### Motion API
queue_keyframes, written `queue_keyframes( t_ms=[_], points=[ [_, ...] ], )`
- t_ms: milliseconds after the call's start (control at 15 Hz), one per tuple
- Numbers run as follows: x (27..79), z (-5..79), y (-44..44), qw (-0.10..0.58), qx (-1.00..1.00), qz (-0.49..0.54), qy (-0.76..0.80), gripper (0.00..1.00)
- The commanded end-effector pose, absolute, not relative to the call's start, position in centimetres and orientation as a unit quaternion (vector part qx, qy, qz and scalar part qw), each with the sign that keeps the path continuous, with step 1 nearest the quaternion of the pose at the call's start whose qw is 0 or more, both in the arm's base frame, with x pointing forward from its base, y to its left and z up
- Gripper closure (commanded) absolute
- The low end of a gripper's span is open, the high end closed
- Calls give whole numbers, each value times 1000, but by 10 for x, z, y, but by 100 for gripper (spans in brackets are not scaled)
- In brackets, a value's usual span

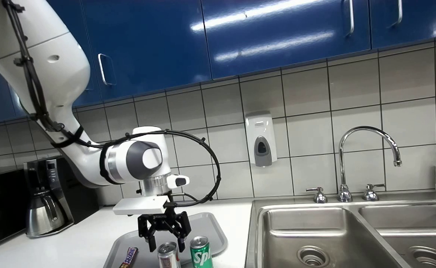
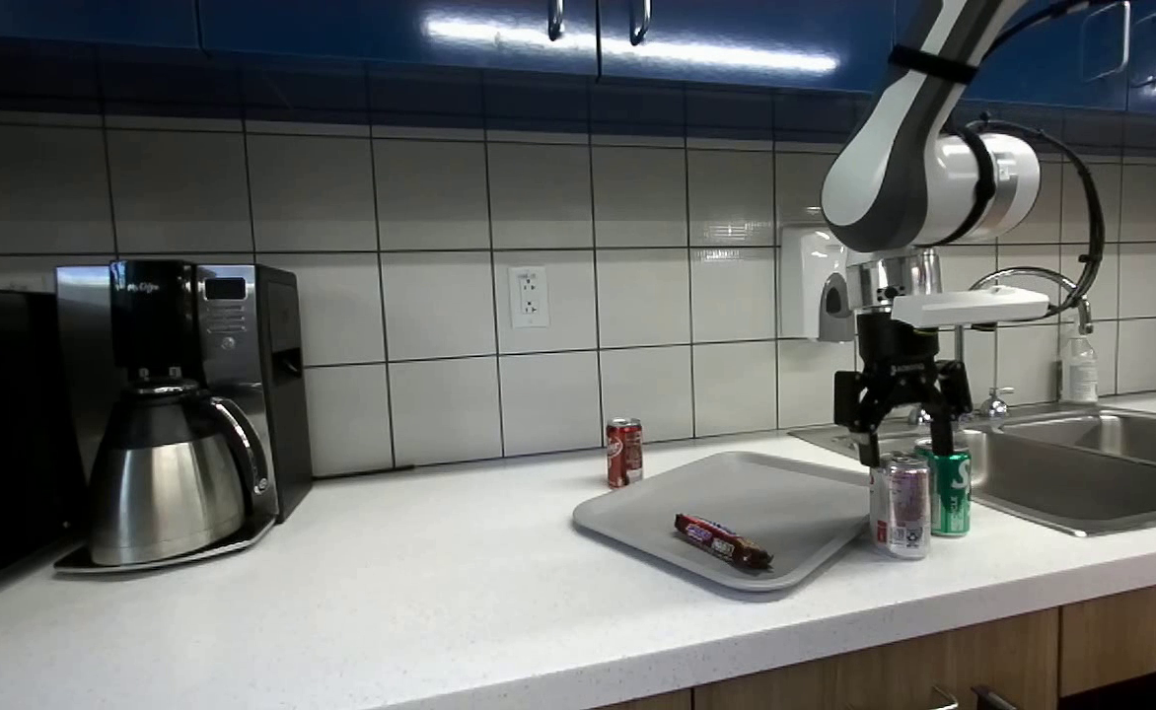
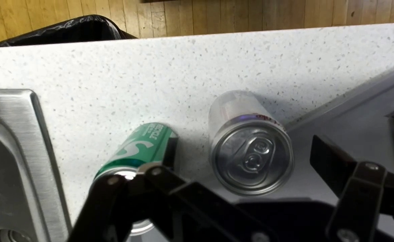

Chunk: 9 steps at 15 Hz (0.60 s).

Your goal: Put the cans on the grey tray.

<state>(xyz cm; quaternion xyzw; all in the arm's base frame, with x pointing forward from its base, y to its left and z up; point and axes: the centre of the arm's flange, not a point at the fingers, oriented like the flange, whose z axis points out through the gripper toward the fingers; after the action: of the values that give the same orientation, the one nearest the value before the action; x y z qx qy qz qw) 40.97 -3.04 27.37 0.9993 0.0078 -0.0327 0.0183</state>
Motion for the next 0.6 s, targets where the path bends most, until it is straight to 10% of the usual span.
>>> queue_keyframes(
  t_ms=[0, 533],
  points=[
    [414, 266, -30, 24, 999, -34, 24, 0],
    [417, 255, -26, 28, 999, -35, 29, 0]
  ],
)
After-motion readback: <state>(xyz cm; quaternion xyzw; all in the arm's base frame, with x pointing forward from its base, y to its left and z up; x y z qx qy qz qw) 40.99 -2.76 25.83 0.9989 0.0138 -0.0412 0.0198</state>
